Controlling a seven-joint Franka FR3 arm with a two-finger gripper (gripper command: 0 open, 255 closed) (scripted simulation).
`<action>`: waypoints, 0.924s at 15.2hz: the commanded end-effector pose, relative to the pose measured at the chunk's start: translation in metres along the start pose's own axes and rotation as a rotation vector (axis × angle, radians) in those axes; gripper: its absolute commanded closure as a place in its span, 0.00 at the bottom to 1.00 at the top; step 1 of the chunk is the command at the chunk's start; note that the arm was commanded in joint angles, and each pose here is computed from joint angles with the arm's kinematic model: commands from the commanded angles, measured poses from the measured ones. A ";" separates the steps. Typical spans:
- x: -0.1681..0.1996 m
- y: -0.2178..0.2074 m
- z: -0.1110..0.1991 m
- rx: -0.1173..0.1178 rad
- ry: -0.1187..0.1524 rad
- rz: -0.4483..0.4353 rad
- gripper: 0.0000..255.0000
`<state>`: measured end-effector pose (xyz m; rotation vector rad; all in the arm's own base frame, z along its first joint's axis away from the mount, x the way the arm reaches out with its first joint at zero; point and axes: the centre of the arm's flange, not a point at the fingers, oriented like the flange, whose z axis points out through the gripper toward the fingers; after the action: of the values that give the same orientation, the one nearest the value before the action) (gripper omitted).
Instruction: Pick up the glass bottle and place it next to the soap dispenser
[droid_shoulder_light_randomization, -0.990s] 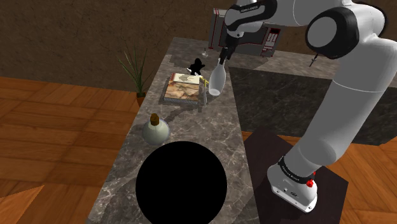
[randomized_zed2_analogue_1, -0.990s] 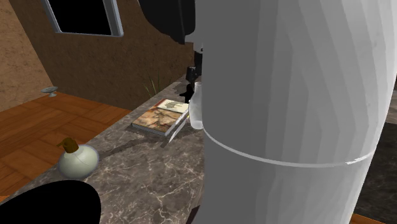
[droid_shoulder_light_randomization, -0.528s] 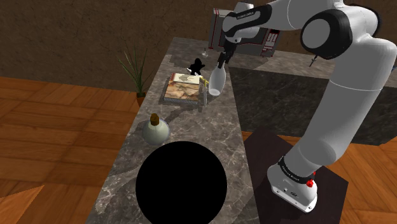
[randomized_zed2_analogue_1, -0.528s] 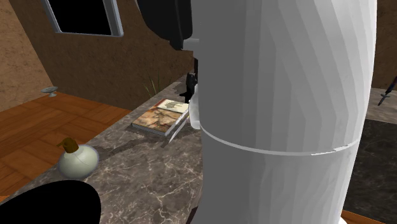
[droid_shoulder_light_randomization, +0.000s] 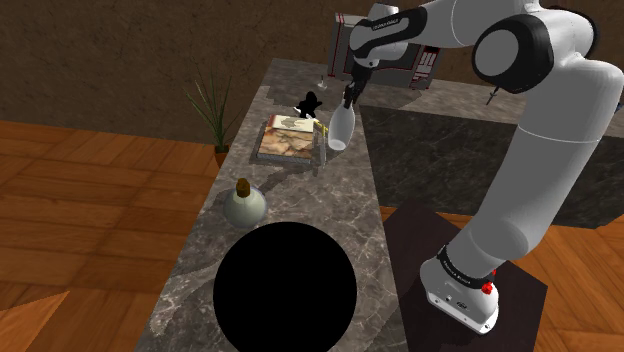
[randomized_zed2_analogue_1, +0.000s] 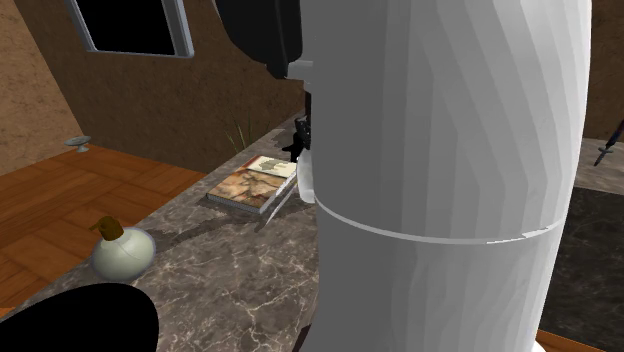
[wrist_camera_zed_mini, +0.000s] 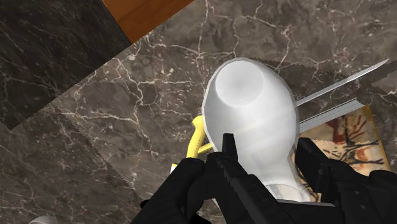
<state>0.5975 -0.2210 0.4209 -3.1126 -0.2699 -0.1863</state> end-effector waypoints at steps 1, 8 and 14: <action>0.000 0.000 0.000 0.000 0.000 0.000 1.00; 0.001 0.000 -0.005 0.000 0.000 0.000 1.00; 0.004 0.000 -0.036 0.000 0.000 0.000 1.00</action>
<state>0.5971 -0.2199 0.4523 -3.1125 -0.2699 -0.1852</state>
